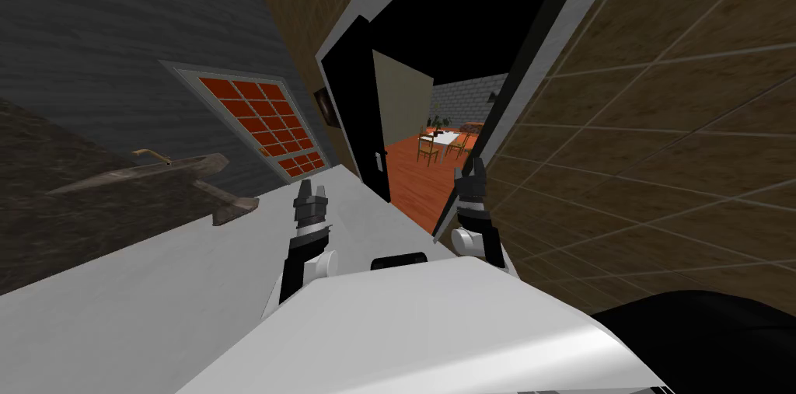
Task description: Push the door open
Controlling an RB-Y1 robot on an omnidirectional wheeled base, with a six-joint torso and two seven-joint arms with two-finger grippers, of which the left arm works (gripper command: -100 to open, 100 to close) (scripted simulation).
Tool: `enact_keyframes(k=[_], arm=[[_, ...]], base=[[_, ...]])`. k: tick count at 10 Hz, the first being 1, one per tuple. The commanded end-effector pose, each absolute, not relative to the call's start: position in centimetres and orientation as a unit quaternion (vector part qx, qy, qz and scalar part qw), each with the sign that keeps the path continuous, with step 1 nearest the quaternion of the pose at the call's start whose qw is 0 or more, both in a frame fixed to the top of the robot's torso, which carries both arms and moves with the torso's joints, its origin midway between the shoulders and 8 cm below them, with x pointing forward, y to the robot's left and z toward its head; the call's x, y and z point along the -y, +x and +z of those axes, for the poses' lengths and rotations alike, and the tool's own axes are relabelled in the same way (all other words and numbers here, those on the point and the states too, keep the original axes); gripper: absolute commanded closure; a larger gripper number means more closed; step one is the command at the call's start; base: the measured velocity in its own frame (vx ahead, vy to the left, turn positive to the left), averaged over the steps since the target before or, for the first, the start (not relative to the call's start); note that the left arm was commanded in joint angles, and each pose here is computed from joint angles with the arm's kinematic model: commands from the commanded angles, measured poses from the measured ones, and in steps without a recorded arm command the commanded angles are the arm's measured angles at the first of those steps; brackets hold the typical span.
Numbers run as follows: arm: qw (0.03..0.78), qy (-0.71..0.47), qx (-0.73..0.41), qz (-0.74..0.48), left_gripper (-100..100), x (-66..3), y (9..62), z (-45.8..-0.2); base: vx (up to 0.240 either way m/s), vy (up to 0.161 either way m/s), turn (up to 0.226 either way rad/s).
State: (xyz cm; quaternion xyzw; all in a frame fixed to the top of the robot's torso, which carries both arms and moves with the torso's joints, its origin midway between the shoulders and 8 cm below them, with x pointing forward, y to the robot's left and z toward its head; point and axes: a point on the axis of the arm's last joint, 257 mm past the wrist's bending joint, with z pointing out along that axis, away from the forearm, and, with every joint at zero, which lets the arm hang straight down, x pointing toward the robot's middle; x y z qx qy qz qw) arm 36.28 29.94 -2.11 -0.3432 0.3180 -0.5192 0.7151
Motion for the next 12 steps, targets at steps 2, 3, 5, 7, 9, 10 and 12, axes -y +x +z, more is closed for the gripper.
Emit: enact_keyframes(k=[2,3,5,7,9,10,12], arm=[[0.71,-0.345,-0.329,-0.519,-100,-29.8,37.3,-3.2],[0.707,-0.346,-0.334,-0.519,-100,-29.8,37.8,-3.8],[0.702,-0.348,-0.343,-0.519,-100,-29.7,38.8,-4.8],[0.698,-0.35,-0.349,-0.518,-100,-29.7,39.5,-5.6],[0.694,-0.352,-0.356,-0.517,-100,-29.6,40.3,-6.5],[0.692,-0.354,-0.359,-0.517,-100,-29.6,40.7,-7.0],[0.688,-0.356,-0.367,-0.516,-100,-29.6,41.6,-7.9]], base=[[0.065,0.105,-0.139],[0.075,0.15,-0.114],[0.058,0.139,-0.095],[0.048,0.114,-0.105],[0.083,0.118,-0.122],[0.07,0.101,-0.102],[0.05,0.104,-0.115]])
